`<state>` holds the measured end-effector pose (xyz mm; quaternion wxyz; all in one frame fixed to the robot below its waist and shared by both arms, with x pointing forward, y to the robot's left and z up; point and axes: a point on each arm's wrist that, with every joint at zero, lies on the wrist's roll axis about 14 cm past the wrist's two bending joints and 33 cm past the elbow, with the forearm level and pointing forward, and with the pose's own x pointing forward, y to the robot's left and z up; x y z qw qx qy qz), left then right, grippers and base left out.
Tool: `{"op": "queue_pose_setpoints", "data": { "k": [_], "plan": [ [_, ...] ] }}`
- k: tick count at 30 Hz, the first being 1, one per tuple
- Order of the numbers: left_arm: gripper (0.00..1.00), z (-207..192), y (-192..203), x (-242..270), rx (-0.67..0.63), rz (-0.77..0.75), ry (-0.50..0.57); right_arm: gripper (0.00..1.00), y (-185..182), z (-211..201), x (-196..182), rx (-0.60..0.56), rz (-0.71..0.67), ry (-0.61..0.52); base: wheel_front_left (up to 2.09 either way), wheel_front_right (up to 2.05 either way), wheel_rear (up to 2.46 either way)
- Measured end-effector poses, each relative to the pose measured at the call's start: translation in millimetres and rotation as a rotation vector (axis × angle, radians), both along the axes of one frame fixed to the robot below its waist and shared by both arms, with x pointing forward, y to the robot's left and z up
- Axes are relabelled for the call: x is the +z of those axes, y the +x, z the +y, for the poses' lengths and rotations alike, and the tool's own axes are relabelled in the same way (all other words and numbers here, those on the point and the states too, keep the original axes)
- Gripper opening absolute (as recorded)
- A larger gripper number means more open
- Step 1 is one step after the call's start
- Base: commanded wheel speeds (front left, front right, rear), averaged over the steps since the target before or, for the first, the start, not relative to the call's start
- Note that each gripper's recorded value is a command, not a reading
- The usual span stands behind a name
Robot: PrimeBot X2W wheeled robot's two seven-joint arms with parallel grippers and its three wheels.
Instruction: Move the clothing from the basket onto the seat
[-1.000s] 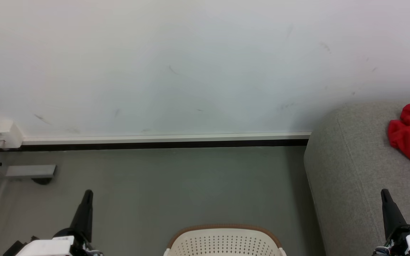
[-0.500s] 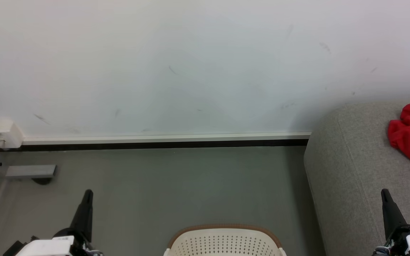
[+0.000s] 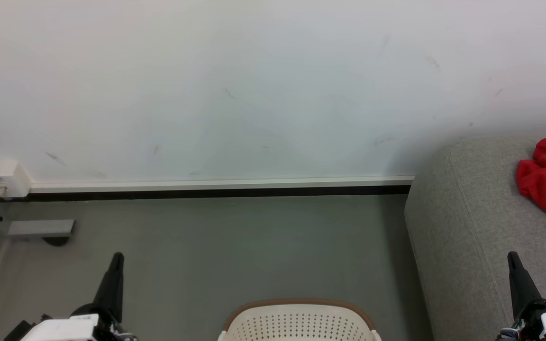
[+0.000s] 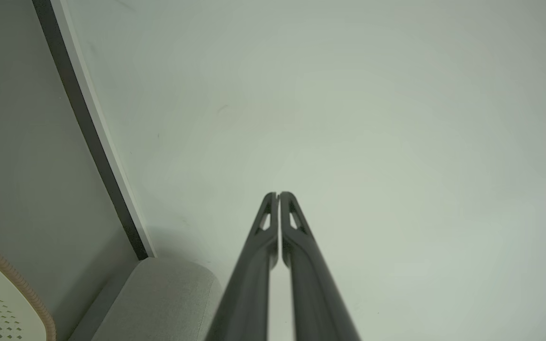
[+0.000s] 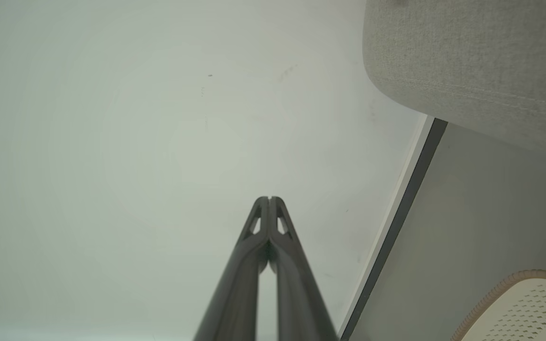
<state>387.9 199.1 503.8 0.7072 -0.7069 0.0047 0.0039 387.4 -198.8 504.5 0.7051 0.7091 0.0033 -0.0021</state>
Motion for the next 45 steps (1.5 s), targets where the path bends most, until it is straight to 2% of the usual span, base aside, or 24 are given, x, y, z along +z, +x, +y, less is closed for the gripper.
{"op": "queue_pose_setpoints", "data": {
  "k": [45],
  "plan": [
    [0.0,0.0,0.0,0.1,0.0,0.0,0.0,0.0,0.0,0.0,0.1,0.0,0.0,0.0,0.0,0.0,0.0]
  ]
}}
